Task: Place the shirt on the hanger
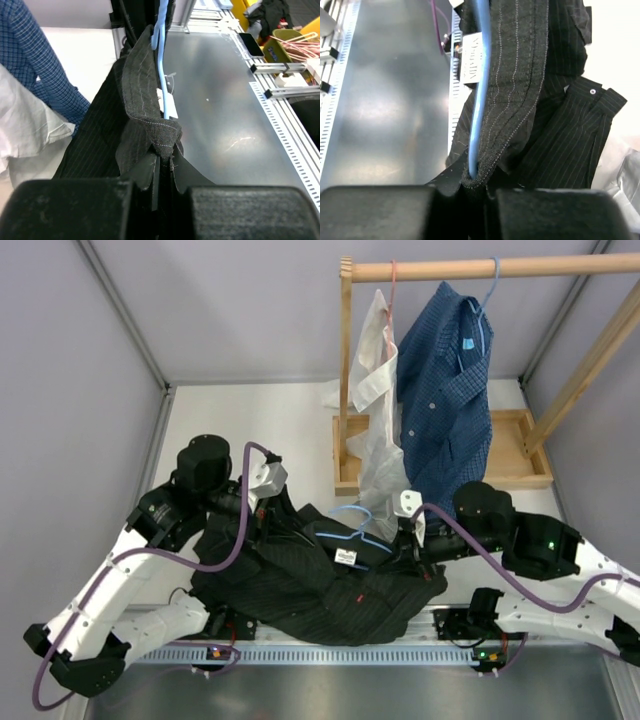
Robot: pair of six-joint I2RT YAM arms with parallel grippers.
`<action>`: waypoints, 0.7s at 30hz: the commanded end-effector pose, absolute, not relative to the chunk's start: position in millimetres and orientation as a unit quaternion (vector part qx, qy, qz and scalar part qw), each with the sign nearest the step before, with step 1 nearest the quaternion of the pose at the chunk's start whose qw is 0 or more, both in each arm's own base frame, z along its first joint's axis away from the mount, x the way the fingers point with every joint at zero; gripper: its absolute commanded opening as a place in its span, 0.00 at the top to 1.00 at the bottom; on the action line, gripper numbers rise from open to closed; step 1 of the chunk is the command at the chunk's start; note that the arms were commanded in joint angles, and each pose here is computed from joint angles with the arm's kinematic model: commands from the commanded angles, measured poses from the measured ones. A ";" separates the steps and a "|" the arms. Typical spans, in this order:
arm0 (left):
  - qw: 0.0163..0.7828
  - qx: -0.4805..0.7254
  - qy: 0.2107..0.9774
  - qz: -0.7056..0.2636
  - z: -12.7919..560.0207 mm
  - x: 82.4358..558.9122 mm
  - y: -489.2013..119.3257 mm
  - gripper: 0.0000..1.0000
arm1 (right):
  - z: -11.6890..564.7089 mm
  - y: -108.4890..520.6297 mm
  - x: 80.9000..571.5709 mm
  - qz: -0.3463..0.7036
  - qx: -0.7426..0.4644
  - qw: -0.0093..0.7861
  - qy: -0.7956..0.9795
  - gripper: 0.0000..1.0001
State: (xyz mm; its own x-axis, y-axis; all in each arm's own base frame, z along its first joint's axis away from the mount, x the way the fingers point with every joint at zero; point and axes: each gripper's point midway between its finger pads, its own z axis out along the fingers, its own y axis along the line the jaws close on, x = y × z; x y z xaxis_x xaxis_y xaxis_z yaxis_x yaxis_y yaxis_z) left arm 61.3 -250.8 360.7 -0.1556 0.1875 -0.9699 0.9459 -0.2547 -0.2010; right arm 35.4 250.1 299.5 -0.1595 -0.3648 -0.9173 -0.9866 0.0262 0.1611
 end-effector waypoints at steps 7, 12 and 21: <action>0.437 0.481 0.587 -0.482 378.2 101.5 -244.7 0.58 | 358.7 229.4 54.5 0.433 -0.476 0.475 0.600 1.00; 0.518 0.427 0.608 -0.424 398.9 118.5 -223.6 0.02 | 387.5 200.3 49.8 0.437 -0.442 0.503 0.601 1.00; 0.695 0.135 0.667 -0.230 436.0 157.6 -96.8 0.02 | 464.7 123.3 17.8 0.500 -0.335 0.510 0.614 1.00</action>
